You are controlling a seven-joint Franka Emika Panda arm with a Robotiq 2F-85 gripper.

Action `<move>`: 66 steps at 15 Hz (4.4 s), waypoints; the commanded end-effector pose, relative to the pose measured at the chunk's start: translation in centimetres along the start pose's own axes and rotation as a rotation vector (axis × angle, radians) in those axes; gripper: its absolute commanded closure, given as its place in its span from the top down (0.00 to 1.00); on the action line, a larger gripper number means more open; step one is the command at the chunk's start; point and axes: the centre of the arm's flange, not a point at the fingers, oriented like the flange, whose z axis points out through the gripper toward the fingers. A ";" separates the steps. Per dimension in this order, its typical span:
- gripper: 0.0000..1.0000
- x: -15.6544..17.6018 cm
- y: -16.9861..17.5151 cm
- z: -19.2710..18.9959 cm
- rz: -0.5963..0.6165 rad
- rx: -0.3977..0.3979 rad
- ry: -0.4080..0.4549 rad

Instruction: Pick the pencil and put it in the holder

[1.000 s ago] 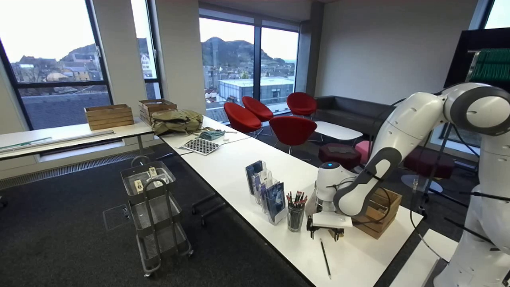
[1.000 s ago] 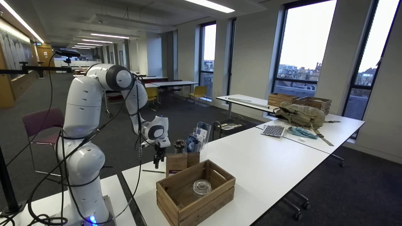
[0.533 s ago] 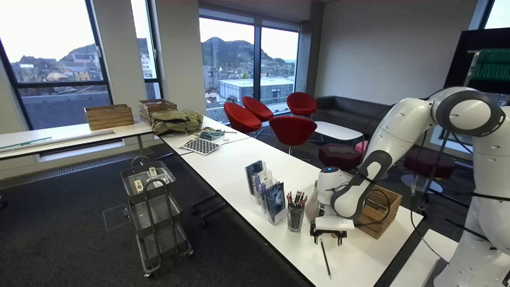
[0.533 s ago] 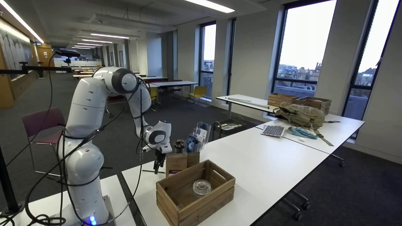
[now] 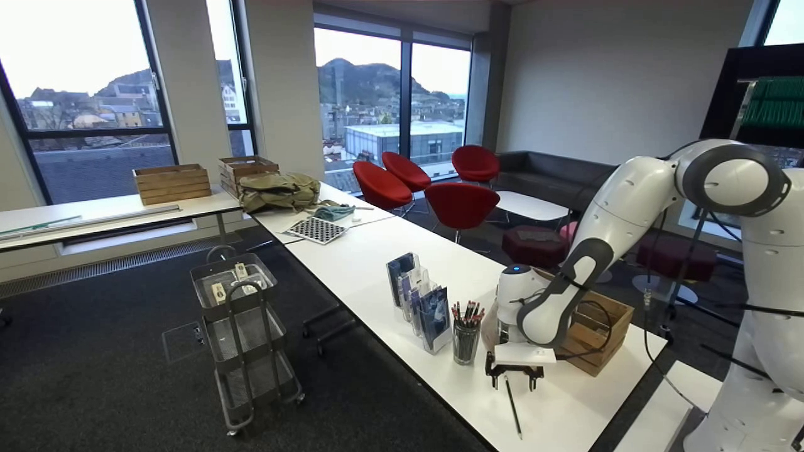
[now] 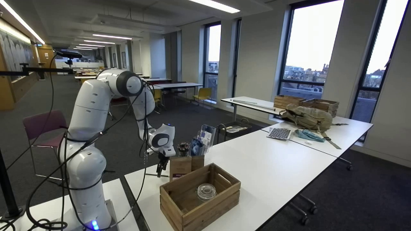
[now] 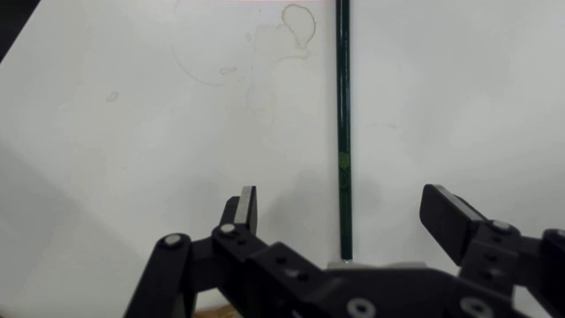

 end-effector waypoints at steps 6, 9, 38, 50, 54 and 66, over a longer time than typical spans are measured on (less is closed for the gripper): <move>1.00 0.2 -0.6 0.0 -0.019 0.025 -0.015; 0.87 0.2 -0.7 -0.1 -0.018 0.027 -0.016; 0.49 0.3 -0.8 -0.2 -0.012 0.016 -0.018; 0.63 0.4 -0.8 0.0 -0.011 0.010 -0.021; 0.92 0.7 -0.8 0.4 -0.007 0.004 -0.027; 0.35 1.4 -0.6 0.6 0.001 -0.001 -0.032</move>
